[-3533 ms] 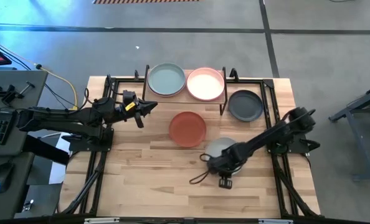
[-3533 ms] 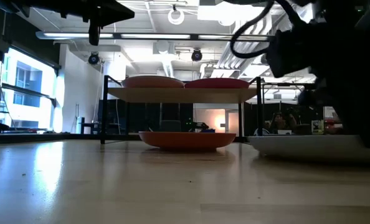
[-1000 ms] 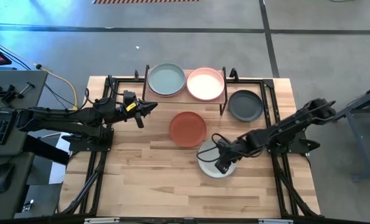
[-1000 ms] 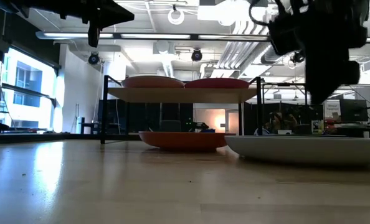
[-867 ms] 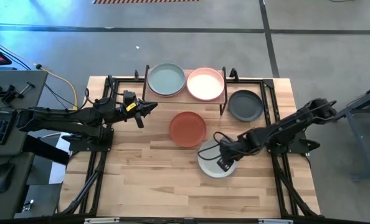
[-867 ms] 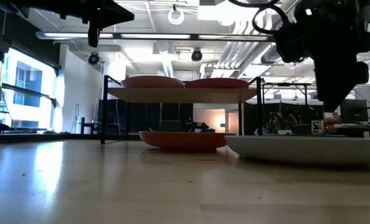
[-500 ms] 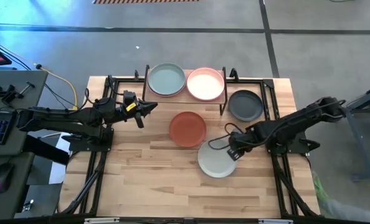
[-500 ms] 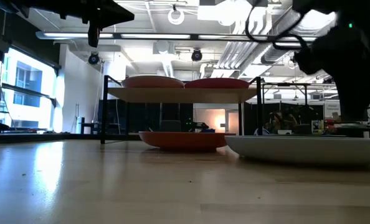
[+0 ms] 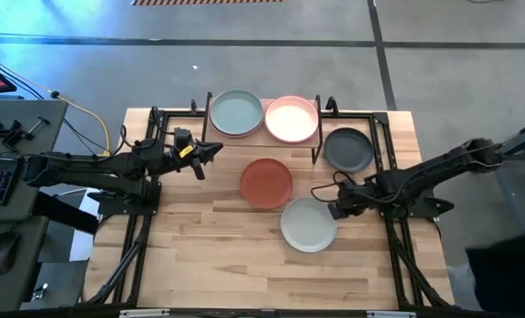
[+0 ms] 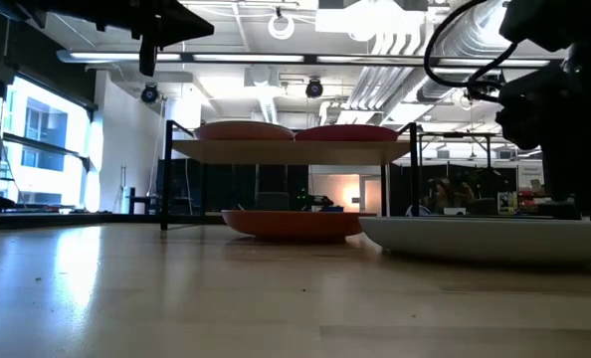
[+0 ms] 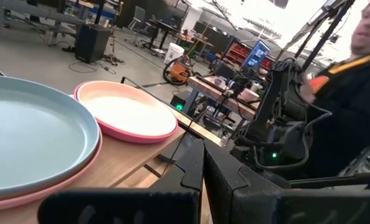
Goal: Place and stack plates onto a shelf
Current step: Stack the white plate on top of the light blue plate
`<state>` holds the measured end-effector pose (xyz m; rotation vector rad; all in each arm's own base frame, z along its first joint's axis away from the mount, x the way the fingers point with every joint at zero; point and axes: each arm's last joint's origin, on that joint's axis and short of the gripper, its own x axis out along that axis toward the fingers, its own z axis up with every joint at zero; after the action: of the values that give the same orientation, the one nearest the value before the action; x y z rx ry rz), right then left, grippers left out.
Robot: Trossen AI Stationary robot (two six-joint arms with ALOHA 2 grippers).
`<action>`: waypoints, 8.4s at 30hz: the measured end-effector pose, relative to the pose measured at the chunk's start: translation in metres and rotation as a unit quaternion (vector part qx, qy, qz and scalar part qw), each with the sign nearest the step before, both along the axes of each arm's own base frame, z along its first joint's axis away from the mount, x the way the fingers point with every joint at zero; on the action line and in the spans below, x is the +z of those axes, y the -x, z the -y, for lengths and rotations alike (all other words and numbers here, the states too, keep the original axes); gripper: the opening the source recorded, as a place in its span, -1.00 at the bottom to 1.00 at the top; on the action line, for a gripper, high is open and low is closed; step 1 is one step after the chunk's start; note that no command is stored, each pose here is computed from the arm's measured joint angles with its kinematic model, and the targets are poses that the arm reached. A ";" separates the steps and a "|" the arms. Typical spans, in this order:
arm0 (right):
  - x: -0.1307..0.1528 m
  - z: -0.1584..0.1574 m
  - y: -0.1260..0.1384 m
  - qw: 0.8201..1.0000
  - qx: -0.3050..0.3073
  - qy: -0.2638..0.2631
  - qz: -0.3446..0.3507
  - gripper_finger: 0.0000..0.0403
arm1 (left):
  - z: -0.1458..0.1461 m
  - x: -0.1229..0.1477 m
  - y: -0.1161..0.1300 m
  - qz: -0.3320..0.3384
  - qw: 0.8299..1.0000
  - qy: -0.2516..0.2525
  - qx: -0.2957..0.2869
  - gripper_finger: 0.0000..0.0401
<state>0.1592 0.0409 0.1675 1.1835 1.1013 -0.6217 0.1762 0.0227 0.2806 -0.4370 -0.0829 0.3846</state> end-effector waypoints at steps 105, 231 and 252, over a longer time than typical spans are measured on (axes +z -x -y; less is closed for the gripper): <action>0.033 -0.012 -0.037 0.997 0.074 -0.006 -0.031 -1.00 | 0.001 0.012 0.000 -0.010 0.995 -0.100 -0.020 -0.99; 0.196 0.072 0.056 0.974 -0.051 0.082 0.207 -0.17 | 0.062 0.002 -0.149 -0.442 0.555 -0.697 -0.101 -0.84; 0.193 0.075 0.053 0.972 -0.053 0.124 0.190 -0.17 | -0.009 0.064 -0.080 -0.508 0.620 -0.597 0.033 -0.84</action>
<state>0.1062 -0.0345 0.3609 1.0905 0.6208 -0.5669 0.2558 0.0317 0.3443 1.1771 0.7488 0.5152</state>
